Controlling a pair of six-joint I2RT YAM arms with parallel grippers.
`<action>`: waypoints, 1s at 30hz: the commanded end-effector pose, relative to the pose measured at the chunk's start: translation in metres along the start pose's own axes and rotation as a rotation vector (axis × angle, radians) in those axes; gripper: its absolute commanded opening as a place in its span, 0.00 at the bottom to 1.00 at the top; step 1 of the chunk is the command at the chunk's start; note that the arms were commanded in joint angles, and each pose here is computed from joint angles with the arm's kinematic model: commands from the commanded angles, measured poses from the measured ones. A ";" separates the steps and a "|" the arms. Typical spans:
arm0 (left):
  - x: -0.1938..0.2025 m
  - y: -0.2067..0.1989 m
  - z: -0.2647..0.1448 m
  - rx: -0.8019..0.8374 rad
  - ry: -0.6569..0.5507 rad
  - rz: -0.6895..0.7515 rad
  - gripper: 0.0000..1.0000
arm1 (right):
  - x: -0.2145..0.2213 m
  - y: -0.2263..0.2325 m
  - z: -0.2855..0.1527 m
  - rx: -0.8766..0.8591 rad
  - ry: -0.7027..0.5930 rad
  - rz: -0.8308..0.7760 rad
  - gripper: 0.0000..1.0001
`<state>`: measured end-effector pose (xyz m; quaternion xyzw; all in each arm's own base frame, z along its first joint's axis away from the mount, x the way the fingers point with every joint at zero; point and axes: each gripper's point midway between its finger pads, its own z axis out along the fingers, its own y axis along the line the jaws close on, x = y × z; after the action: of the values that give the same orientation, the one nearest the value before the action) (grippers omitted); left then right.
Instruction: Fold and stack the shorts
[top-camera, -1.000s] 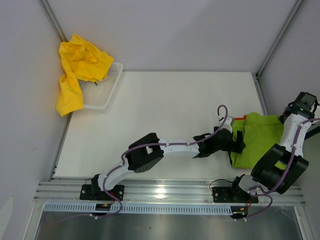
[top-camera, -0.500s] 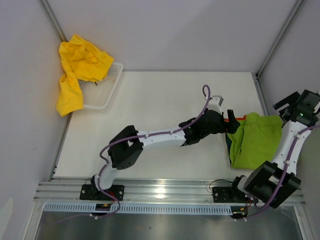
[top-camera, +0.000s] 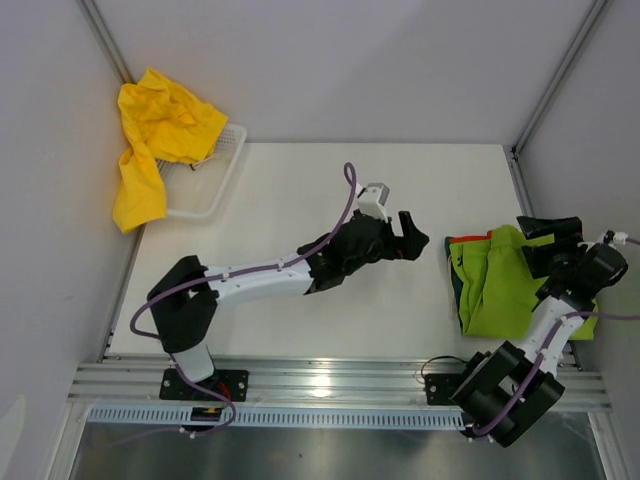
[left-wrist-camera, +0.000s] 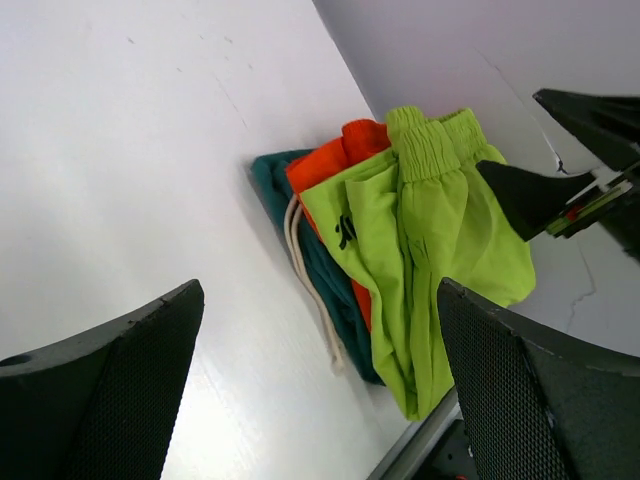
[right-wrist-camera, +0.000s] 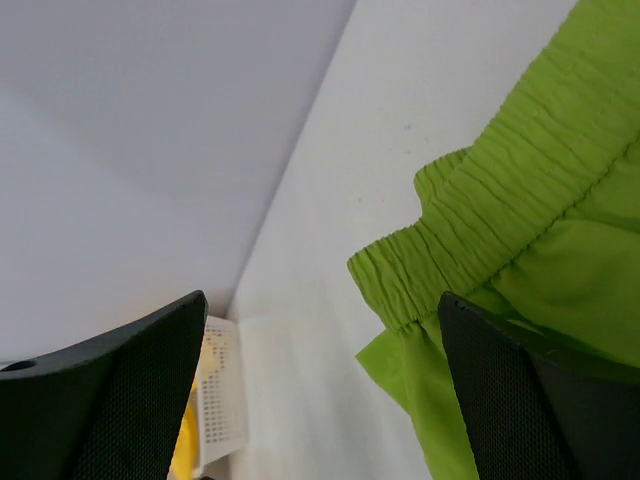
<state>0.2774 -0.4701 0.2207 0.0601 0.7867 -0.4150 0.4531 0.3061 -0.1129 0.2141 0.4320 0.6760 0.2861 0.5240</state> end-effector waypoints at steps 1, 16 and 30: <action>-0.042 -0.008 -0.031 0.024 -0.125 0.034 0.99 | -0.003 0.048 -0.017 -0.297 0.001 0.043 0.99; -0.026 0.029 -0.054 -0.019 -0.116 0.044 0.99 | 0.051 -0.005 0.010 -0.303 0.023 0.117 0.99; -0.016 0.032 -0.043 -0.022 -0.087 0.035 0.99 | 0.086 -0.096 0.036 -0.113 0.090 0.324 0.99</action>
<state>0.2666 -0.4109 0.2081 0.0565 0.7856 -0.3870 0.4794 0.3048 -0.0770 0.0841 0.4936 0.6077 0.4330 0.4467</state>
